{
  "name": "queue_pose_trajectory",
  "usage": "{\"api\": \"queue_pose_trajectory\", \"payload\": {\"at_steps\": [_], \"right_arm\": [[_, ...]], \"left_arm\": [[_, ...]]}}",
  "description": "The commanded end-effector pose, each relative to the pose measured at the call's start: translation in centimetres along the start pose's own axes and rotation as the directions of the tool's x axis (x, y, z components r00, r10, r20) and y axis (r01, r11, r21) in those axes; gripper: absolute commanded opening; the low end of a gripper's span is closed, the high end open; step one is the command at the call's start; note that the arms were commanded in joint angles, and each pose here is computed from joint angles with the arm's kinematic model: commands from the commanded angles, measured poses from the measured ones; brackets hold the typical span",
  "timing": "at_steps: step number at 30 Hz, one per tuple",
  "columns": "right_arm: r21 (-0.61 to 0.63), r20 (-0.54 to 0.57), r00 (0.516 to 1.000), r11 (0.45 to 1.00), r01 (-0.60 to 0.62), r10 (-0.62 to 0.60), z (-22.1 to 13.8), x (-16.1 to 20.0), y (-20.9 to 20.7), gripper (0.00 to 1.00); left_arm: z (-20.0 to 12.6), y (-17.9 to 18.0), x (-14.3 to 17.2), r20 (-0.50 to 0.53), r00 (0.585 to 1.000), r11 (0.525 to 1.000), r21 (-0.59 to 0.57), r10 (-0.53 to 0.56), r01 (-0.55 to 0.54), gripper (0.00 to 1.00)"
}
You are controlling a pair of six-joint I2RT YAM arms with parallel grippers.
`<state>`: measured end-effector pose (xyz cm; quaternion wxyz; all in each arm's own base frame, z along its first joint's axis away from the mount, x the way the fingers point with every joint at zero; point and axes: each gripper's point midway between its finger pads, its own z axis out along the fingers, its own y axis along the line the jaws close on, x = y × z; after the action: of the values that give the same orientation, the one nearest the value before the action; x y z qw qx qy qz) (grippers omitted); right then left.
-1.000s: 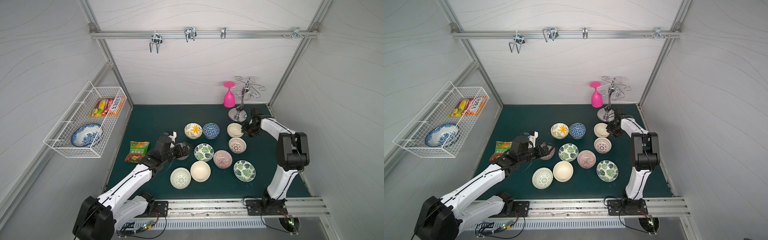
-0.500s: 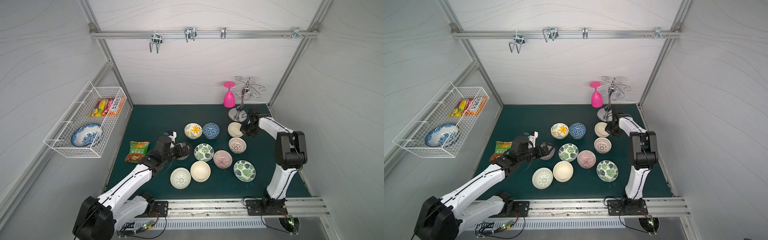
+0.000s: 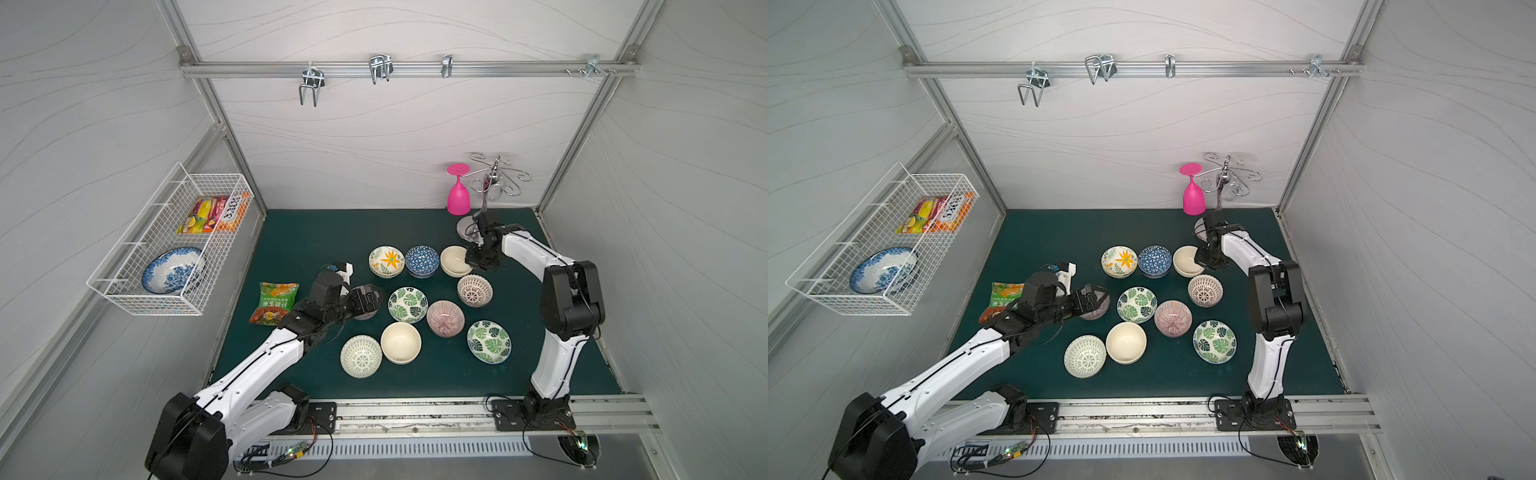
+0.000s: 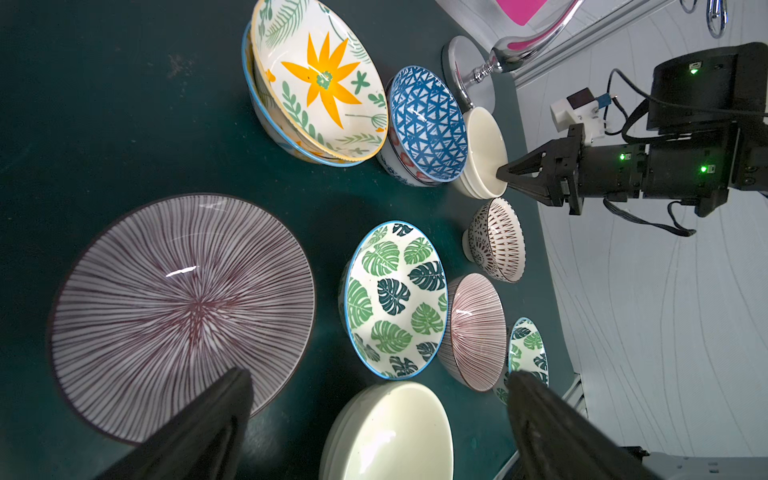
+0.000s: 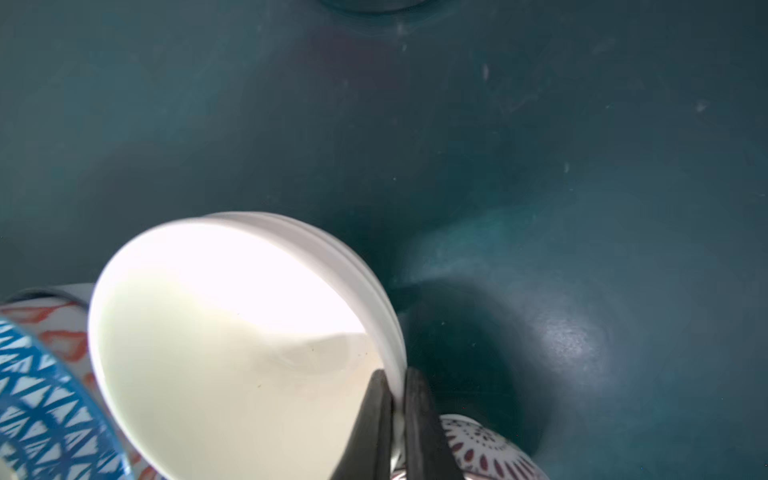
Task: Stack the bowls
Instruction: Move the bowl to the center of the board.
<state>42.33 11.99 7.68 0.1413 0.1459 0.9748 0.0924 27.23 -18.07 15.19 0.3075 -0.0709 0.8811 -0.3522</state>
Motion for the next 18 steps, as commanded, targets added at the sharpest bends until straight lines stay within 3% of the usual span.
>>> {"api": "queue_pose_trajectory", "payload": {"at_steps": [1,8,11,15,18], "right_arm": [[-0.003,0.005,1.000,1.000,0.002,-0.002,-0.2,-0.7,0.4,0.00],[0.002,-0.016,1.000,1.000,0.010,-0.010,0.2,-0.6,0.6,0.03],[-0.004,-0.012,1.000,1.000,0.021,-0.021,0.0,-0.6,0.8,0.15],[-0.035,0.007,1.000,0.999,0.030,-0.029,-0.9,-0.8,1.6,0.44],[-0.042,0.038,0.999,0.998,0.039,-0.037,-2.5,-1.2,1.8,0.51]], "left_arm": [[-0.6,-1.1,-1.5,0.052,0.999,1.000,0.028,0.008,-0.010,1.00],[-0.6,-1.1,-1.5,0.052,0.999,1.000,0.029,0.010,-0.012,1.00],[-0.6,-1.1,-1.5,0.052,0.999,1.000,0.027,0.010,-0.012,1.00],[-0.5,-1.2,-1.6,0.050,0.999,1.000,0.027,0.013,-0.014,1.00],[-0.6,-1.1,-1.6,0.053,0.998,1.000,0.026,0.013,-0.015,1.00]]}}
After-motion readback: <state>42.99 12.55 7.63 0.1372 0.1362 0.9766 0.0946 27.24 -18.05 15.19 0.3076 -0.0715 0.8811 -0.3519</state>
